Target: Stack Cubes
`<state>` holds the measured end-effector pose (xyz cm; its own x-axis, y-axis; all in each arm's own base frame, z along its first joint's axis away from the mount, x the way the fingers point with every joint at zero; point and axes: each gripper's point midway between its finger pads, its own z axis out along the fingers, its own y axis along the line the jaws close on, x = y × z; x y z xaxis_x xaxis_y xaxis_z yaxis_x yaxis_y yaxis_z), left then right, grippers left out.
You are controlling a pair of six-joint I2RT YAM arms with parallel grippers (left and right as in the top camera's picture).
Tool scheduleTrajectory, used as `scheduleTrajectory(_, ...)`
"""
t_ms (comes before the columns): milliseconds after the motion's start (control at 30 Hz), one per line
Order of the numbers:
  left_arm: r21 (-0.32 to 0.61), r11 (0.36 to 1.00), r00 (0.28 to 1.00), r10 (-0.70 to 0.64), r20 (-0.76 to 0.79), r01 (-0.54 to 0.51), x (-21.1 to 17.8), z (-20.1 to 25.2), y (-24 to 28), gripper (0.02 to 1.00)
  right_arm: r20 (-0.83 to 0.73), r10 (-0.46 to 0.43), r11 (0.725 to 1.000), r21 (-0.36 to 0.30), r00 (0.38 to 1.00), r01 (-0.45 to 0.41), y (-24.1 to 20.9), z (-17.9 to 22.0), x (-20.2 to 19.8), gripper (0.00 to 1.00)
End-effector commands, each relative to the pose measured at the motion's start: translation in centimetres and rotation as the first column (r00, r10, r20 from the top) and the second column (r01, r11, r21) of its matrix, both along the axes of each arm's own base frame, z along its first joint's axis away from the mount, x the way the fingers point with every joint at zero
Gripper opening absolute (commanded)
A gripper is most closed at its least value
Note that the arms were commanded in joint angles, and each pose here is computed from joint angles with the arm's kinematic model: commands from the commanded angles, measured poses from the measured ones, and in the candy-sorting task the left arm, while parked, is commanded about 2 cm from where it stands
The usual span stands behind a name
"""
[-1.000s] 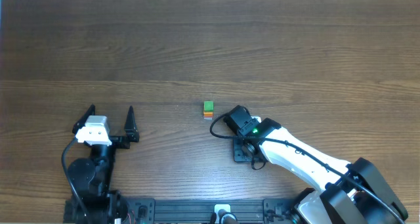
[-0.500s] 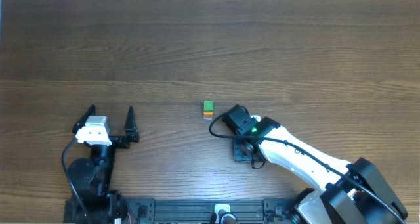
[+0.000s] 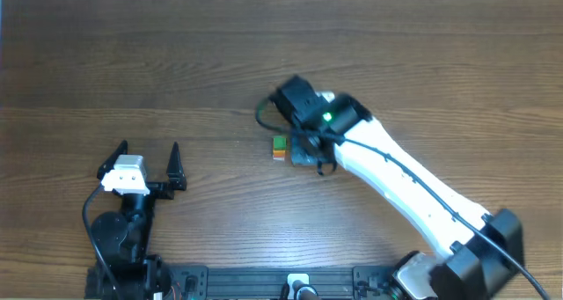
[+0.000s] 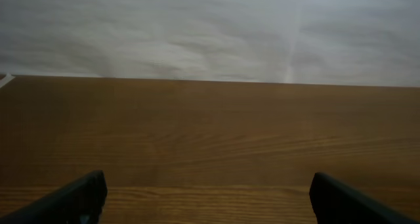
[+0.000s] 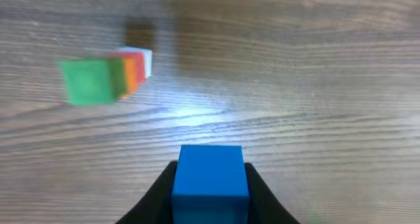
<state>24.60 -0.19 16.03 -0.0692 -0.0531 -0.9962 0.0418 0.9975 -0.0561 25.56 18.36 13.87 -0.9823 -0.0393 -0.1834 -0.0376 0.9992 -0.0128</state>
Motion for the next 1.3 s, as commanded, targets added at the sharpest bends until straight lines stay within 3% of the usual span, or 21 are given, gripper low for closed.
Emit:
scheduleTrajectory(33,0.014,1.0,1.0,-0.005,0.003,0.005,0.0,-0.1,0.0,1.0,-0.002,0.024,0.999,-0.026,1.0,-0.024,2.4,0.2,2.5,0.045)
scheduleTrajectory(333,0.014,1.0,1.0,-0.005,0.003,0.005,0.0,-0.1,0.0,1.0,-0.046,0.072,0.997,0.026,0.996,-0.071,6.4,-2.0,3.1,0.012)
scheduleTrajectory(1300,0.014,1.0,1.0,-0.005,0.003,0.005,0.0,-0.1,0.0,1.0,-0.051,0.086,0.996,0.026,0.995,-0.085,7.4,-3.2,3.2,0.009)
